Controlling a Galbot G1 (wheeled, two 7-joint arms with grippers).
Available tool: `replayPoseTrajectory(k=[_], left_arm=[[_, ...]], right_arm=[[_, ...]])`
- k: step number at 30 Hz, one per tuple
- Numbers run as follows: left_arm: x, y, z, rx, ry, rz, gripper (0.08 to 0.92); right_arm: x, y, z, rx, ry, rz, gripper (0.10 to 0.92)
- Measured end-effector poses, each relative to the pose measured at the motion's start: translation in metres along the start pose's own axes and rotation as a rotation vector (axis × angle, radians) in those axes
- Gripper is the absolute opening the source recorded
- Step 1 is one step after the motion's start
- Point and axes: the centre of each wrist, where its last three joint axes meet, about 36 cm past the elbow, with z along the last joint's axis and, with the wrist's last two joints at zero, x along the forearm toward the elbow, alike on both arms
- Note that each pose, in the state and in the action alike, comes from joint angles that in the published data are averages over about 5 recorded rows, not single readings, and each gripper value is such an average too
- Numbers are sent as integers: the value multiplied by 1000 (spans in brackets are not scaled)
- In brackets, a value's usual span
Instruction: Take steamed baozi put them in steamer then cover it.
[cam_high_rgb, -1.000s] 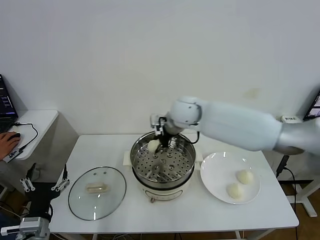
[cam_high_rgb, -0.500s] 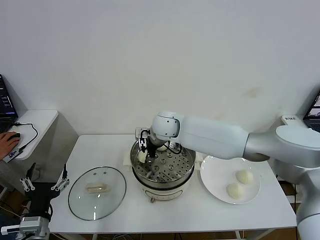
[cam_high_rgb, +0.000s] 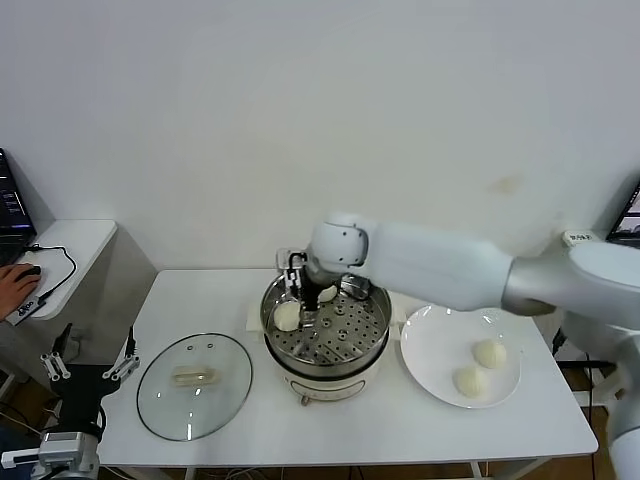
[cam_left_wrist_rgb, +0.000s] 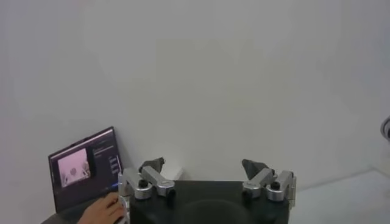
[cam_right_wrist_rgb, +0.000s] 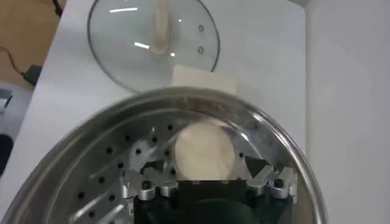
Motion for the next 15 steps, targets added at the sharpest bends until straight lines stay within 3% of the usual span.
replayPoseTrajectory(k=[7,15], left_arm=[[-1,-4,1,5,0,14,823],[0,-8,2,6,3,32,823]], right_arm=[[62,3,50,49,39,-2,823],[106,41,132,40,76,-19,823]])
